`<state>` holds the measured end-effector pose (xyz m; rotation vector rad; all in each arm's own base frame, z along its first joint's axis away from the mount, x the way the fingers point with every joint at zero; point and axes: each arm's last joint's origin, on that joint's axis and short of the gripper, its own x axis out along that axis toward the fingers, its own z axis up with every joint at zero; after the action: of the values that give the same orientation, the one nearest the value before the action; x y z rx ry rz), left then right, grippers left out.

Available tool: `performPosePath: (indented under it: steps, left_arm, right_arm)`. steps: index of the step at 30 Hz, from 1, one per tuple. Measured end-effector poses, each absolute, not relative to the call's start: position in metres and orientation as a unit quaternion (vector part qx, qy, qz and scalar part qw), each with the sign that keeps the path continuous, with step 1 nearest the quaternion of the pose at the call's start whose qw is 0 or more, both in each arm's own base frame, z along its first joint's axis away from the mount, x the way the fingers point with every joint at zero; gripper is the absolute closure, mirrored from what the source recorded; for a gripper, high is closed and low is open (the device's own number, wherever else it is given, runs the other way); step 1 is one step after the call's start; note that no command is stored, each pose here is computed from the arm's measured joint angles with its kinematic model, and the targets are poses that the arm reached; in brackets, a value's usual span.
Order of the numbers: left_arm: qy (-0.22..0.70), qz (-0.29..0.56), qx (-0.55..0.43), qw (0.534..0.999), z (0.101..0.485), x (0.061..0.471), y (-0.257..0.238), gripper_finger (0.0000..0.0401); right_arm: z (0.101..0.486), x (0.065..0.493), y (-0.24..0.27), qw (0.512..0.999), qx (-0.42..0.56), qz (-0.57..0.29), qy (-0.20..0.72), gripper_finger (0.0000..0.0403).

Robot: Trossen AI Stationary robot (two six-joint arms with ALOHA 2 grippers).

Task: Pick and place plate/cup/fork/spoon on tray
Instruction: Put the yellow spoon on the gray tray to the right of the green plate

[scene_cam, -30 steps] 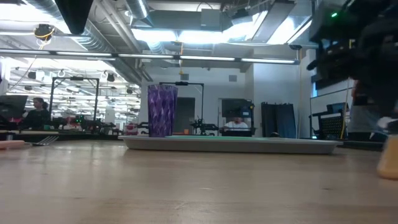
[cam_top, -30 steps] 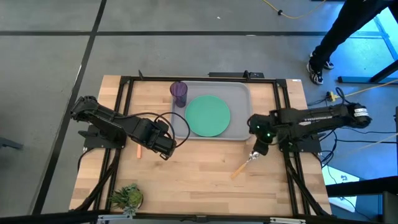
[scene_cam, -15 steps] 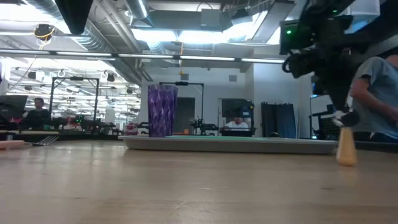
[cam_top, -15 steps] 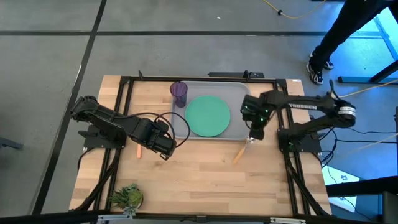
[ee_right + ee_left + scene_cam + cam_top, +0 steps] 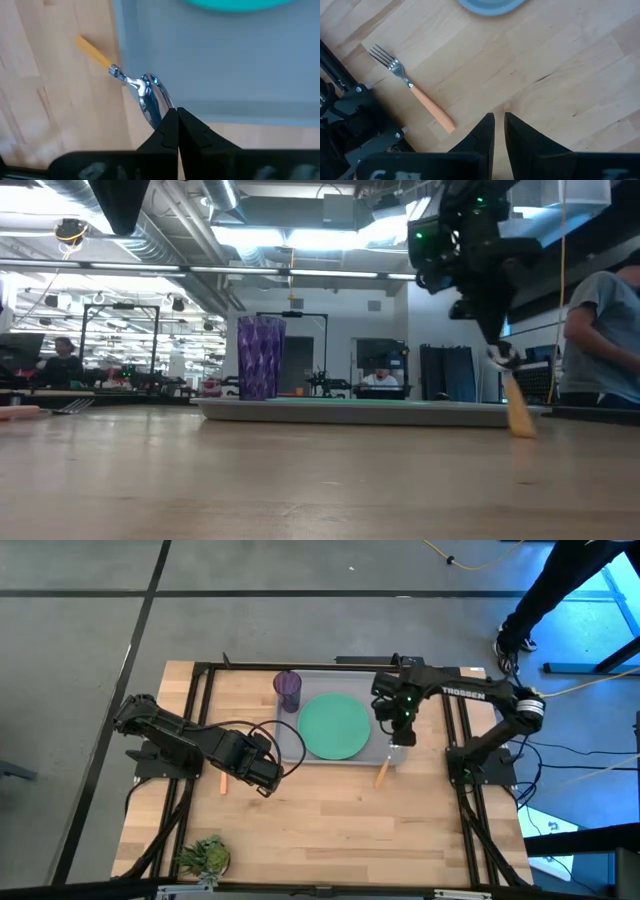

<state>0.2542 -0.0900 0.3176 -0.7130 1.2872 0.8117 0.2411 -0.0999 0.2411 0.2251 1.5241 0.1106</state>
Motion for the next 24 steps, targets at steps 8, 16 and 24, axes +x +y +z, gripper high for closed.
performPosePath:
  steps: [8, 16, 24]
  left_arm:
    - [0.571, 0.360, -0.316, 0.667, 0.318, 0.254, -0.090, 0.0364]
    - [0.569, 0.362, -0.318, 0.666, 0.318, 0.255, -0.088, 0.0364]
    - [0.564, 0.374, -0.328, 0.659, 0.318, 0.258, -0.079, 0.0364]
  right_arm:
    - [0.264, 0.253, -0.111, 0.708, 0.059, 0.088, 0.698, 0.0403]
    - [0.275, 0.257, -0.120, 0.709, 0.019, 0.115, 0.696, 0.0403]
    - [0.288, 0.254, -0.136, 0.723, -0.011, 0.095, 0.684, 0.0403]
